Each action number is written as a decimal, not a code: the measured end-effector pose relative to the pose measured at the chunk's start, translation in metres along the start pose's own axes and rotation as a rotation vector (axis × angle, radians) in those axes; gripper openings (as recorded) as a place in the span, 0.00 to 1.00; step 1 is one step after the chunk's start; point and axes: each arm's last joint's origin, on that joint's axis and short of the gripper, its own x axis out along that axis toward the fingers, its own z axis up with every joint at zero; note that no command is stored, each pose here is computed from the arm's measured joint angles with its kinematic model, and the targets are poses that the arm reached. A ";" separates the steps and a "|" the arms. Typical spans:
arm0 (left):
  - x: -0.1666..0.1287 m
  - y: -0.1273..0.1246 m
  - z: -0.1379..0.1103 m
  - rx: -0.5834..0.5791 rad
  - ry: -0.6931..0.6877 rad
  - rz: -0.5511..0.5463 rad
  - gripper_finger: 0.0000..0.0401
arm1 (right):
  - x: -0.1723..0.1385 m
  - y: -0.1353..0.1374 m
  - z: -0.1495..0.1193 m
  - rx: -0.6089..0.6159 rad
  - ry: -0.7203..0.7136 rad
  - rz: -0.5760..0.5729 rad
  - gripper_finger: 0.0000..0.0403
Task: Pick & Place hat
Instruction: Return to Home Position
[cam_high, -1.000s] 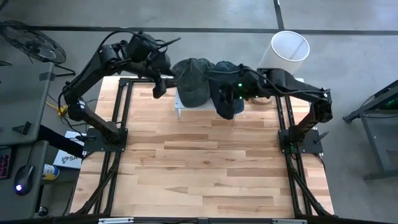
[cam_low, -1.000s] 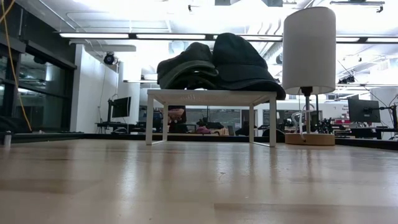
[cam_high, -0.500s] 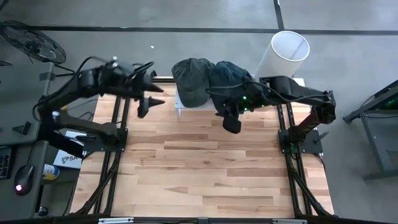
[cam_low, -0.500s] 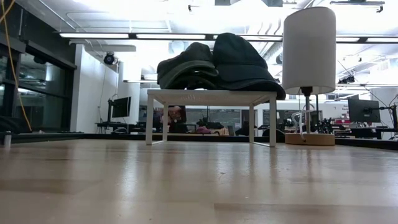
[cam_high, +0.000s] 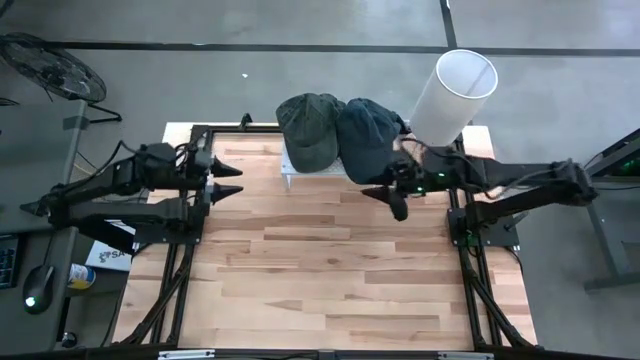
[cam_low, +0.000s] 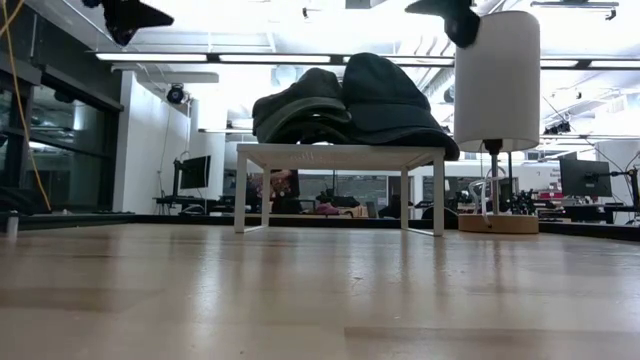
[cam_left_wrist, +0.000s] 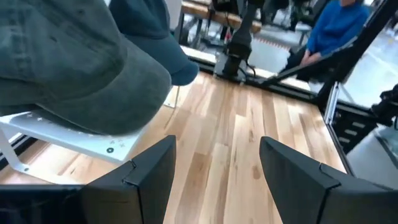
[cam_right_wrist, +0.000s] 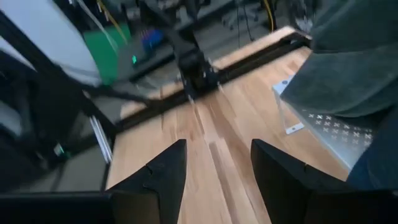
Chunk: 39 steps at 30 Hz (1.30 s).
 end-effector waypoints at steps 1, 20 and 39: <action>-0.002 0.001 -0.005 0.001 -0.016 -0.003 0.56 | -0.004 -0.005 -0.007 0.019 -0.031 0.007 0.43; 0.024 0.015 -0.067 -0.077 -0.244 -0.081 0.57 | -0.022 -0.056 -0.096 0.090 -0.525 0.133 0.42; 0.026 0.025 -0.086 -0.144 -0.291 0.079 0.57 | -0.051 -0.083 -0.141 0.103 -0.623 0.234 0.42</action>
